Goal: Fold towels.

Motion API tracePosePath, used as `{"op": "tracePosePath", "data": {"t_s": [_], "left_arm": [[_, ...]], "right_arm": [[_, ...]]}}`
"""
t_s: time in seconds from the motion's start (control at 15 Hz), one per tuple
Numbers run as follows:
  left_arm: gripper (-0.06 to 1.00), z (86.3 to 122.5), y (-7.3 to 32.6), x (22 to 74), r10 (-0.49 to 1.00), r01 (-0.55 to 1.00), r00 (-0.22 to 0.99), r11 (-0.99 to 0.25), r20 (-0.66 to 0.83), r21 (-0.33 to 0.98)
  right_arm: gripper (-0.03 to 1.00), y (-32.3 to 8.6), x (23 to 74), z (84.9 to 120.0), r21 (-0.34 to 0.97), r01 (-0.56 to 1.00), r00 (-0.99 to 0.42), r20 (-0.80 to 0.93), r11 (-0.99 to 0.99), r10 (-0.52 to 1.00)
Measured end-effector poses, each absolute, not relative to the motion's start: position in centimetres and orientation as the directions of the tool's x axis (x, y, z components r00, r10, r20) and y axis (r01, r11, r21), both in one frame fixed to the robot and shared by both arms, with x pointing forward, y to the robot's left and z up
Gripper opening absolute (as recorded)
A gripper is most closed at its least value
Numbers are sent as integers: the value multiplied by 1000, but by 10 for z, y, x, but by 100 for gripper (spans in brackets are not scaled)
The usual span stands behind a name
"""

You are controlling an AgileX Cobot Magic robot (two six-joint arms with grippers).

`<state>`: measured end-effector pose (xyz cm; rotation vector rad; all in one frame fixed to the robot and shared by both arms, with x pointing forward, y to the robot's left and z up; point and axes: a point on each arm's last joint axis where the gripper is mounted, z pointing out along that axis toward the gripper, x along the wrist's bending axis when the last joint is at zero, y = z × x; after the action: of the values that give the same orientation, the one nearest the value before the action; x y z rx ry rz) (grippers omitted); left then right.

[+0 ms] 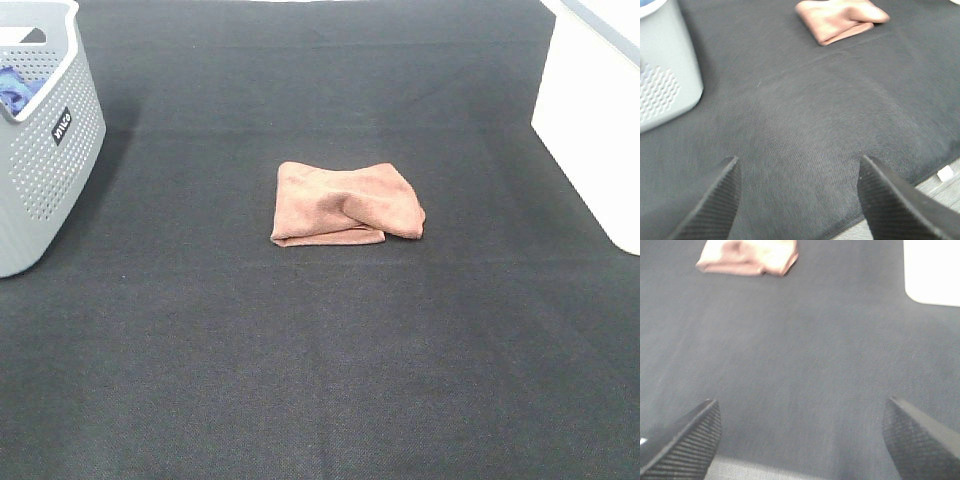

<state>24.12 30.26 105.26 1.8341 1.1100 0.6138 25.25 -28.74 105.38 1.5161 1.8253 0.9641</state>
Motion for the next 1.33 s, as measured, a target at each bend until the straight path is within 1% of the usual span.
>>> {"op": "tracePosePath", "data": {"t_s": [0.33, 0.87, 1.07, 1.27, 1.33], "left_arm": [[64, 1053, 299, 239, 849, 417, 529, -255, -5, 872], [64, 1053, 299, 240, 852, 416, 524, -254, -2, 873], [64, 1053, 300, 240, 909, 443, 417, -201, -2, 874], [64, 1053, 300, 237, 975, 457, 223, -103, -2, 883], [64, 1053, 300, 237, 975, 457, 223, -103, -2, 883]], "right_arm": [[83, -287, 253, 1054, 821, 563, -191, 19, 94, 981], [83, -287, 253, 1054, 821, 563, -191, 20, 93, 981], [83, -287, 253, 1054, 822, 562, -191, 20, 93, 981], [83, -287, 253, 1054, 823, 561, -191, 20, 92, 981], [83, -287, 253, 1054, 823, 561, -191, 20, 92, 981]]}}
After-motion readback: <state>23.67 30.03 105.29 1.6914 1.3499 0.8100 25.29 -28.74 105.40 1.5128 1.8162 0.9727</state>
